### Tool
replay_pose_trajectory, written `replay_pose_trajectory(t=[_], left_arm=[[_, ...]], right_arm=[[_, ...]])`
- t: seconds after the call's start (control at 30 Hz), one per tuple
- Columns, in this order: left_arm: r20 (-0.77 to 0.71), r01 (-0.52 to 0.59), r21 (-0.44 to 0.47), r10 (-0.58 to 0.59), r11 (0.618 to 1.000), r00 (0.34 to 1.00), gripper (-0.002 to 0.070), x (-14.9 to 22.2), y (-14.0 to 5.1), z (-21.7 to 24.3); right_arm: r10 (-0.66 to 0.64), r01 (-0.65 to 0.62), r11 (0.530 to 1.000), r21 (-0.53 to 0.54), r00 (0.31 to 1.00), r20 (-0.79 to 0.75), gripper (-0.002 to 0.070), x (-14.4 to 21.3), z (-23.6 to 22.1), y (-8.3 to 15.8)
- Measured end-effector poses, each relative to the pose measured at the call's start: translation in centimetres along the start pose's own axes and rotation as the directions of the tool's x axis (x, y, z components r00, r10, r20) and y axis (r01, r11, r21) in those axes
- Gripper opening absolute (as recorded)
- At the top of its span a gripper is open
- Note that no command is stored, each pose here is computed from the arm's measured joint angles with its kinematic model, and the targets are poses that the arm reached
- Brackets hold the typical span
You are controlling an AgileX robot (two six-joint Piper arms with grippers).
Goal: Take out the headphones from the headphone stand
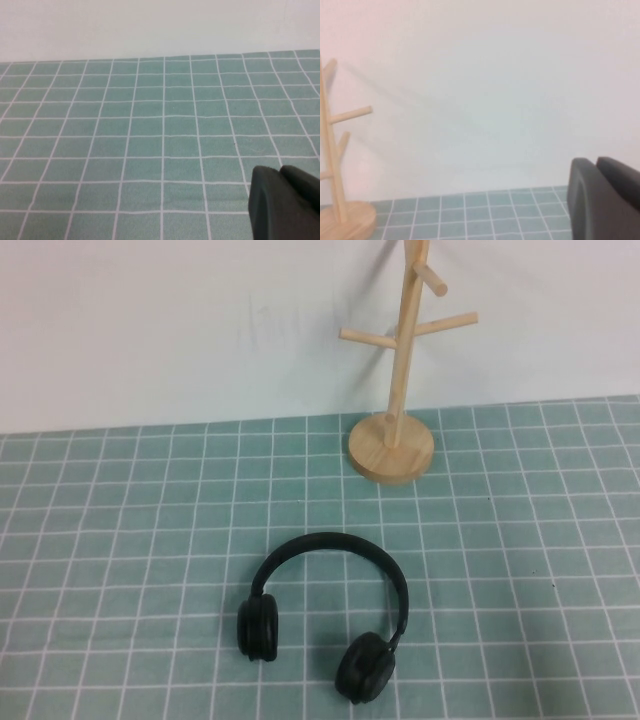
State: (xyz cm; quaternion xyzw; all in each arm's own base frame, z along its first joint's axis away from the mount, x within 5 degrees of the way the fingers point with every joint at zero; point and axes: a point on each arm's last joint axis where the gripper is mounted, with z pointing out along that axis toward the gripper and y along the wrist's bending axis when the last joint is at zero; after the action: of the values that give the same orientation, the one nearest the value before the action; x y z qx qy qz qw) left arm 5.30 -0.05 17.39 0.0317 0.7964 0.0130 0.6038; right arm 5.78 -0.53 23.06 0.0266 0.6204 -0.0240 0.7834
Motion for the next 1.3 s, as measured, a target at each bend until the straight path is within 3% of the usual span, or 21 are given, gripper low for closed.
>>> replay_pose_trajectory(t=[0.3, 0.57, 1.3], left_arm=[[0.0, 0.0, 0.0, 0.0, 1.0, 1.0, -0.0004, 0.0, 0.0, 0.0], [0.0, 0.0, 0.0, 0.0, 1.0, 1.0, -0.0004, 0.0, 0.0, 0.0], [0.0, 0.0, 0.0, 0.0, 1.0, 1.0, -0.0004, 0.0, 0.0, 0.0]], right_arm=[[-0.021, 0.013, 0.999, -0.045, 0.985, -0.173, -0.0008, 2.5, -1.0, 0.3], [-0.071, 0.036, 0.995, -0.088, 0.898, -0.434, -0.0008, 4.9, -1.8, 0.5], [-0.057, 0.025, 0.997, -0.079, 0.897, -0.438, -0.0008, 4.9, -1.8, 0.5]])
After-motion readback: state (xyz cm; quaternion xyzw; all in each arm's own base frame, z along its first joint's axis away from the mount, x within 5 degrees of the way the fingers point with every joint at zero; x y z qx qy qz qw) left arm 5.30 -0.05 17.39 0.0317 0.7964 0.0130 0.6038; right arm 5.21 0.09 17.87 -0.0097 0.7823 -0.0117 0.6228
